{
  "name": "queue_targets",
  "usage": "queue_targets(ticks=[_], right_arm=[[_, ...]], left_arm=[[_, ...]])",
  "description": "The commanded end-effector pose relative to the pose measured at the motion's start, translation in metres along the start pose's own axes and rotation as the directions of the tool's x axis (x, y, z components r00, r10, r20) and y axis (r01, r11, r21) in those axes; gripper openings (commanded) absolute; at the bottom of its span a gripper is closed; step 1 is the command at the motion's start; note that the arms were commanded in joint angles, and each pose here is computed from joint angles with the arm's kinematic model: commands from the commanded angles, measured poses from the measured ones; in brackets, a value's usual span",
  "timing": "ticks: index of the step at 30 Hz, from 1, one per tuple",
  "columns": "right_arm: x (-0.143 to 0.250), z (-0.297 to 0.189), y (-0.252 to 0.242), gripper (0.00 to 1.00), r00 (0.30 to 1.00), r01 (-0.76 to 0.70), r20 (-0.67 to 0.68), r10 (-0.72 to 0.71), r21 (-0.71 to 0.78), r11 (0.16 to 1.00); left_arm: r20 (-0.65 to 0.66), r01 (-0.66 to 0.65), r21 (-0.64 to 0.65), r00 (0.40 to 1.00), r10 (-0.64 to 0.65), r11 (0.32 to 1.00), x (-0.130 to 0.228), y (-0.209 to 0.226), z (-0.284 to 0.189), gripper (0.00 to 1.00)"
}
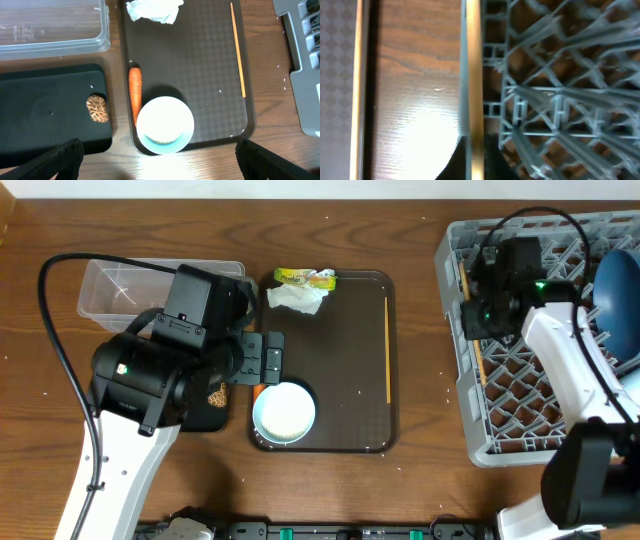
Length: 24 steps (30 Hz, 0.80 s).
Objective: Sort waste into correct bins and load items into the dishwasher rack
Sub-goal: 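Lower the right gripper onto the chopsticks and grasp them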
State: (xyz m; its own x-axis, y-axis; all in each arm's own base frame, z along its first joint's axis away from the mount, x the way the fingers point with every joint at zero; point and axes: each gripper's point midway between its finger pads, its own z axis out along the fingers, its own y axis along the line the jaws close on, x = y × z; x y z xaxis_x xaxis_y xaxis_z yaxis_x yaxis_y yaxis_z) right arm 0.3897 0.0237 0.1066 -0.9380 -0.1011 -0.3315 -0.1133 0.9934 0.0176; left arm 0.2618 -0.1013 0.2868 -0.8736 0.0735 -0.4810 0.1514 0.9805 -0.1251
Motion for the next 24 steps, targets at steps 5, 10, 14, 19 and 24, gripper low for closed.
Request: queue_targets(ticks=[5,10,14,19,24], right_arm=[[-0.017,-0.029,0.046,0.55,0.994,0.036,0.105,-0.017,-0.174,0.984],[-0.023,-0.051,0.094,0.55,0.984,0.082,0.172,-0.041,-0.238,0.968],[-0.008,-0.039,0.133,0.49,0.993,0.074,0.109,-0.047,-0.253,0.965],[0.013,0.003,0.154,0.44,0.997,-0.072,-0.014,0.070,-0.141,0.987],[0.026,0.050,0.170,0.37,0.988,-0.135,-0.090,0.126,-0.098,0.986]], left_arm=[[0.011,0.005,-0.016,1.000,-0.004,1.000,-0.002,0.003,-0.002,0.98],[0.020,0.005,-0.013,1.000,-0.005,1.000,-0.005,0.003,-0.002,0.98],[0.025,0.005,-0.012,1.000,-0.005,1.000,-0.006,0.002,-0.002,0.98],[0.025,0.005,-0.012,1.000,-0.005,1.000,-0.006,0.002,-0.002,0.98],[0.024,0.005,-0.012,1.000,-0.005,1.000,-0.006,0.002,-0.002,0.98]])
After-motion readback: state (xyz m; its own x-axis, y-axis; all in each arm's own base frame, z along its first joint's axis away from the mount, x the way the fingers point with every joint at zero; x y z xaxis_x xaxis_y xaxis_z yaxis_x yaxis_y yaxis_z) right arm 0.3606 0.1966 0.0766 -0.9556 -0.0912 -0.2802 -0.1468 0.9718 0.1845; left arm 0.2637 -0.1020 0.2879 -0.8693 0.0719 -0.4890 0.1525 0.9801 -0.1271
